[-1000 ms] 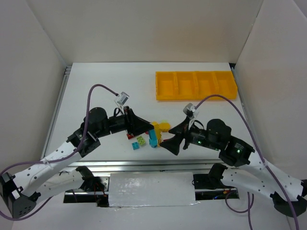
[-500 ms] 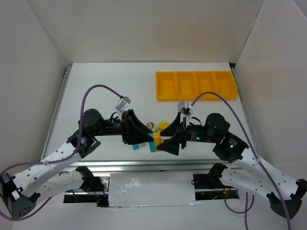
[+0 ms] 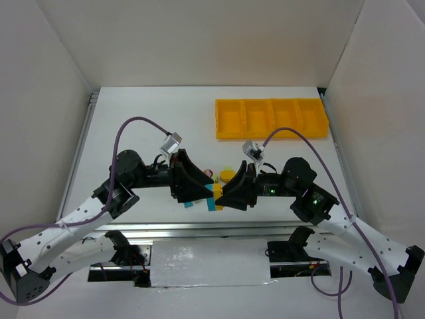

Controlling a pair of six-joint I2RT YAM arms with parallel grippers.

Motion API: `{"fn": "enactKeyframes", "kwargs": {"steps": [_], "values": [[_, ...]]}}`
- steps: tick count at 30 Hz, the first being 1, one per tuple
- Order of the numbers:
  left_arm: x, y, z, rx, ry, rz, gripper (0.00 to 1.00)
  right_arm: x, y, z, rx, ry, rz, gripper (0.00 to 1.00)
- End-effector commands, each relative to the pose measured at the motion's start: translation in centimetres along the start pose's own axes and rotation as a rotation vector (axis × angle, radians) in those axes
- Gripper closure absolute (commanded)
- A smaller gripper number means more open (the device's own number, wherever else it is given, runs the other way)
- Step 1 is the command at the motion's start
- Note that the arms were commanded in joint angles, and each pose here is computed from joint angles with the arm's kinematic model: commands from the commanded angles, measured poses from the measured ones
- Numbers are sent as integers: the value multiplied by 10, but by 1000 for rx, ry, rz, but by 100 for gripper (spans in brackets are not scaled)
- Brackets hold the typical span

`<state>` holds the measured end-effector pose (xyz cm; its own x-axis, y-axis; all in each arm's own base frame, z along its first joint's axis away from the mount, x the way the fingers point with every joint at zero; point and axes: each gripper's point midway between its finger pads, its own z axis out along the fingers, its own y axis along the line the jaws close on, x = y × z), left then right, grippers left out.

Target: Sort the legos into containers by color

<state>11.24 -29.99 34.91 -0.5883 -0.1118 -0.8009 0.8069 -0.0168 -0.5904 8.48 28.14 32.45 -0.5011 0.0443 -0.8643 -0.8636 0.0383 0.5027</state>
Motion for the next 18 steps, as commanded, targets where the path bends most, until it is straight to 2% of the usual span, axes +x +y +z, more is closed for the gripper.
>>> {"fn": "enactKeyframes", "kwargs": {"steps": [1,2,4,8,10,18], "values": [[-24,-3,1,-39,-72,69,21,-17,11,-3,-29,-83,-42,100],[-25,-2,1,-47,-79,70,7,-20,7,-4,-3,-102,-38,100],[-22,-1,0,-47,-77,72,4,-23,4,-6,26,-122,-34,100],[-17,1,-1,-42,-80,66,7,-28,4,-9,50,-141,-34,100],[-13,2,-2,-31,-77,59,13,-30,2,-9,64,-145,-27,100],[-12,0,0,-6,-81,64,19,-29,-3,0,64,-125,23,100]]}}
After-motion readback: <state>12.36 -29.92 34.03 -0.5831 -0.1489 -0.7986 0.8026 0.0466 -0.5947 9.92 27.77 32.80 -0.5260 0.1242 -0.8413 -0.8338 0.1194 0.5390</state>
